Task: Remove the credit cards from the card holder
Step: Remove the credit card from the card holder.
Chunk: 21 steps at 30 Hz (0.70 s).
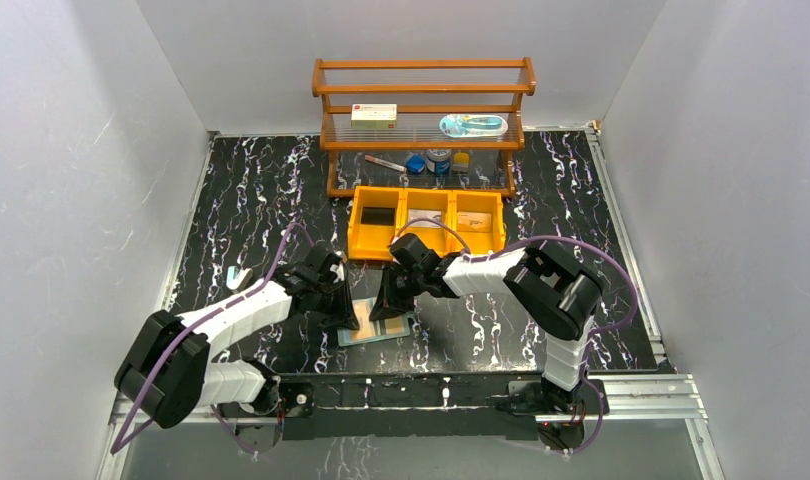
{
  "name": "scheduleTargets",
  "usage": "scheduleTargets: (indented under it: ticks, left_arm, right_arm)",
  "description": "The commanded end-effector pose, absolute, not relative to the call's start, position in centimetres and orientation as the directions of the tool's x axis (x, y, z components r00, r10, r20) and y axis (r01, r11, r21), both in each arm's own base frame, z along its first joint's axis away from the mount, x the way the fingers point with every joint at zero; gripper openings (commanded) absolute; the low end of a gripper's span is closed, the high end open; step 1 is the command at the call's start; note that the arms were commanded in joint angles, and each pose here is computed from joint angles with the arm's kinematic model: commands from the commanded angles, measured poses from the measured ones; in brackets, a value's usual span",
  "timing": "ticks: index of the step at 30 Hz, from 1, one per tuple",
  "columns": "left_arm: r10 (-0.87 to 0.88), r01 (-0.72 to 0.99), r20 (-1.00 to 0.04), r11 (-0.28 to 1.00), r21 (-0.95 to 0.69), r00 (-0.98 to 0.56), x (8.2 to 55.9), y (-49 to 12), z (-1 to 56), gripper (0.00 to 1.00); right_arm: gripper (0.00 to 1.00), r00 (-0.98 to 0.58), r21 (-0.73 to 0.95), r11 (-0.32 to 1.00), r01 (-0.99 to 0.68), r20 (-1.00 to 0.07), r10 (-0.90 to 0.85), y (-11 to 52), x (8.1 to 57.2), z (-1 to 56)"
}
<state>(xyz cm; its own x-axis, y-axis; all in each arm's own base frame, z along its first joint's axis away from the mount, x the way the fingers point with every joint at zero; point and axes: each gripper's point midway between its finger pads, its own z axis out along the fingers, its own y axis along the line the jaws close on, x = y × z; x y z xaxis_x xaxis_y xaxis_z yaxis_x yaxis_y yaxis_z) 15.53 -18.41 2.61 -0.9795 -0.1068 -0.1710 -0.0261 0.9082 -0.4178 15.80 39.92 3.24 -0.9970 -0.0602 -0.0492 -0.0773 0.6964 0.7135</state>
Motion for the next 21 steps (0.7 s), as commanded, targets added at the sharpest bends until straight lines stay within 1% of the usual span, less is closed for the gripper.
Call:
scheduleTargets:
  ticks: [1,3,4,6,8,12,14,17,21]
  left_arm:
    - [-0.098,-0.031,-0.157,0.924,-0.382,-0.983,14.9,-17.6,2.2,0.14]
    - [-0.103,-0.033,-0.173,0.929,-0.369,-0.98,15.2,-17.5,2.4,0.18]
    - [-0.106,-0.034,-0.182,0.932,-0.36,-0.978,15.4,-17.3,2.6,0.2]
    - [-0.112,-0.038,-0.201,0.939,-0.342,-0.973,15.6,-16.9,3.0,0.27]
    - [-0.12,-0.043,-0.227,0.947,-0.32,-0.967,16.0,-16.4,3.4,0.36]
    - [-0.133,-0.046,-0.264,0.949,-0.31,-0.955,16.6,-16.1,4.1,0.45]
    - [-0.132,-0.045,-0.263,0.949,-0.312,-0.956,16.6,-16.1,4.1,0.45]
    - [-0.119,-0.033,-0.251,0.946,-0.322,-0.961,16.6,-16.5,3.9,0.42]
    - [-0.091,-0.004,-0.23,0.935,-0.354,-0.969,16.4,-17.4,3.7,0.3]
  right_arm:
    - [0.05,-0.995,0.751,0.653,-0.098,-0.068,-0.072,40.7,15.8,4.5]
    - [0.0,-0.995,0.739,0.667,-0.095,-0.071,-0.064,40.4,15.9,4.3]
    - [0.0,-0.996,0.731,0.676,-0.091,-0.069,-0.06,40.2,15.8,4.2]
    - [0.0,-0.996,0.717,0.692,-0.085,-0.07,-0.05,39.7,15.8,4.1]
    - [0.0,-0.997,0.708,0.702,-0.078,-0.072,-0.039,39.2,15.8,3.9]
    - [0.09,-0.995,0.708,0.7,-0.095,-0.086,-0.047,39.1,15.8,4.1]
    - [0.16,-0.994,0.712,0.694,-0.107,-0.097,-0.054,39.4,16.0,4.4]
    - [0.21,-0.993,0.714,0.691,-0.116,-0.104,-0.06,39.8,16.3,4.6]
    - [0.23,-0.994,0.713,0.692,-0.11,-0.093,-0.062,40.2,16.4,4.3]
